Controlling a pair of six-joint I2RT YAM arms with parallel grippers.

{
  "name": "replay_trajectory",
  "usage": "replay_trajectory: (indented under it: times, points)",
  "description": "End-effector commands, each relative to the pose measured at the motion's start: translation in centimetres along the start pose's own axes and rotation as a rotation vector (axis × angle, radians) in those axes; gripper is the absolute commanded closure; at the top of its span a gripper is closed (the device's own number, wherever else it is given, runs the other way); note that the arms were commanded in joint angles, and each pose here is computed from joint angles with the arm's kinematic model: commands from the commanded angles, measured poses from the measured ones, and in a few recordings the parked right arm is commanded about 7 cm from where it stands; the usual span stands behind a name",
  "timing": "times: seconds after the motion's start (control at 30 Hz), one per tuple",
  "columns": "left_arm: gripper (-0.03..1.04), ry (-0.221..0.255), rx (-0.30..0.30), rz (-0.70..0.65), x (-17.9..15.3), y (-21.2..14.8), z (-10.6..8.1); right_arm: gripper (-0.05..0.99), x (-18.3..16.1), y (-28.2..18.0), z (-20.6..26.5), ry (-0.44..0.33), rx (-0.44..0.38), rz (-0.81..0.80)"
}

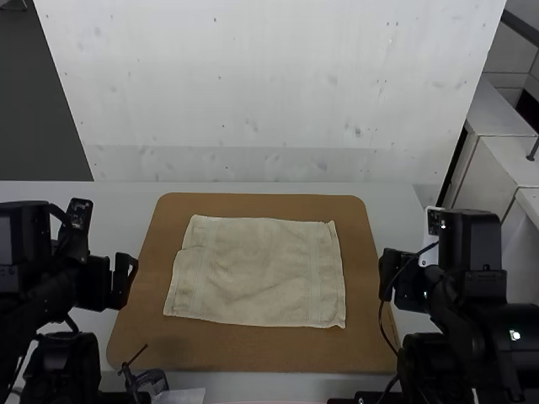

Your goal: Fold the towel.

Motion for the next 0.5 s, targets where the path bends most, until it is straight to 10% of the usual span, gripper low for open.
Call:
replay_trajectory:
  times: [0.0, 0.1, 0.47]
  points:
    - [0.03, -0.055, -0.041, -0.038, 0.8, -0.2, -0.3, -0.02, 0.8, -0.4, 0.3, 0.01, 0.04, -0.056]
    - [0.06, -0.211, -0.049, -0.105, 1.8, -0.2, -0.3, -0.02, 1.5, -0.6, 0.6, 0.006, 0.057, -0.084]
    - [0.07, -0.152, -0.013, 0.154, 7.7, 3.4, 0.3, -0.02, 5.1, 6.0, 1.6, 0.005, 0.048, 0.163]
Point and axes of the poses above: each hand's point on the last joint's axis, 136 mm out from that joint toward the fingers, its own y axis out along the fingers, its own z axis along the line the jaws close on, x = y × z, the point moved 9 cm from there along -y, back along the fingers
